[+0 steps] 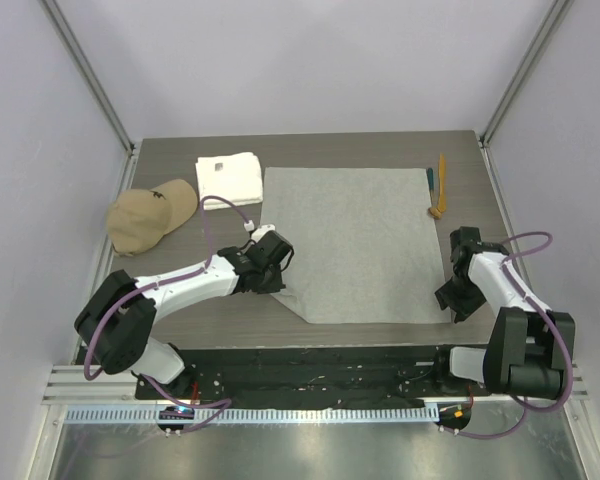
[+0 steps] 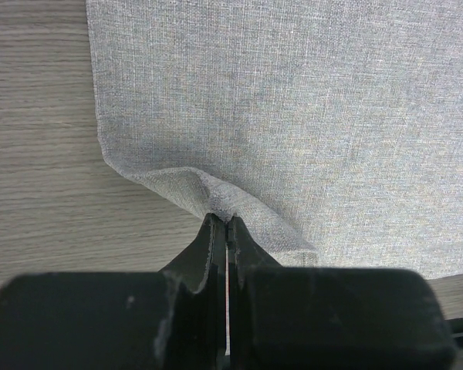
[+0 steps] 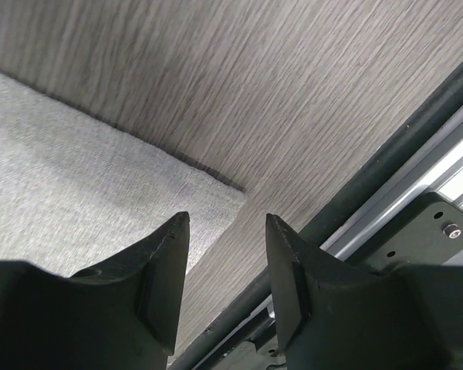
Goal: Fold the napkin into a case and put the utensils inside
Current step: Pick up the flattened napkin from the center of the board.
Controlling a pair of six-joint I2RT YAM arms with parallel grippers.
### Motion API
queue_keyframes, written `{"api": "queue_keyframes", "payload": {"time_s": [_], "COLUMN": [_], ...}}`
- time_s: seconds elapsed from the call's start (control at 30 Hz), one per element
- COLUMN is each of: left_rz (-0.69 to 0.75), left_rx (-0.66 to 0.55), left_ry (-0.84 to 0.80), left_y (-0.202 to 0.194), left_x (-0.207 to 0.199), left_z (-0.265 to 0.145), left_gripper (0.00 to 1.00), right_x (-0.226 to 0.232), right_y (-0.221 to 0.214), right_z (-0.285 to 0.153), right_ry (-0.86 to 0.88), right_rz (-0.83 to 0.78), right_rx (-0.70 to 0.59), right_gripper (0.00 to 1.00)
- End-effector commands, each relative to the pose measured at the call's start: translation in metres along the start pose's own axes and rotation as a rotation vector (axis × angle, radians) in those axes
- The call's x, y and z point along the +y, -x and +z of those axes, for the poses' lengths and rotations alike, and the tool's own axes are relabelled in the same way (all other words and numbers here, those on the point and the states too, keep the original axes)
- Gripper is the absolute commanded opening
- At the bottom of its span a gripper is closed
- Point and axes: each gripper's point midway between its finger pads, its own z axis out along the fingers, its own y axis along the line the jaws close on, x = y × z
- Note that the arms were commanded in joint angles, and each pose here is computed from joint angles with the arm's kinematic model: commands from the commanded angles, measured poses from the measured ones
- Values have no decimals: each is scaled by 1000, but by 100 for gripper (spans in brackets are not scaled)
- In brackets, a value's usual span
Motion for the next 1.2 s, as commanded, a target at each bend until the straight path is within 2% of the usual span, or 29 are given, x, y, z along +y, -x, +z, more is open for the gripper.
{"api": "queue_keyframes", "payload": {"time_s": [0.0, 0.37, 0.5, 0.6, 0.7, 0.73, 0.83, 1.17], "left_rz": [9, 9, 2, -2, -8, -10, -15, -15], "left_rx": [-63, -95, -99, -105, -114, -115, -121, -183], "left_ry": [-18, 11, 8, 12, 6, 4, 0, -43], "left_y": [20, 25, 23, 23, 25, 25, 27, 43], "left_x": [-7, 3, 5, 7, 6, 6, 7, 2], "left_z": [-9, -20, -23, -25, -28, -28, -32, -55], "left_gripper": [0, 0, 0, 0, 0, 0, 0, 0], "right_x": [1, 18, 15, 14, 12, 13, 14, 33], "right_y": [6, -11, -6, 4, 6, 6, 9, 28], "right_z": [4, 39, 40, 33, 27, 25, 16, -26], "right_ry": [-45, -2, 1, 1, 13, 28, 79, 281], "right_rz": [24, 74, 92, 85, 83, 87, 93, 48], "right_rx": [0, 49, 7, -30, -49, -52, -85, -181], "right_gripper": [48, 45, 33, 29, 19, 10, 1, 1]}}
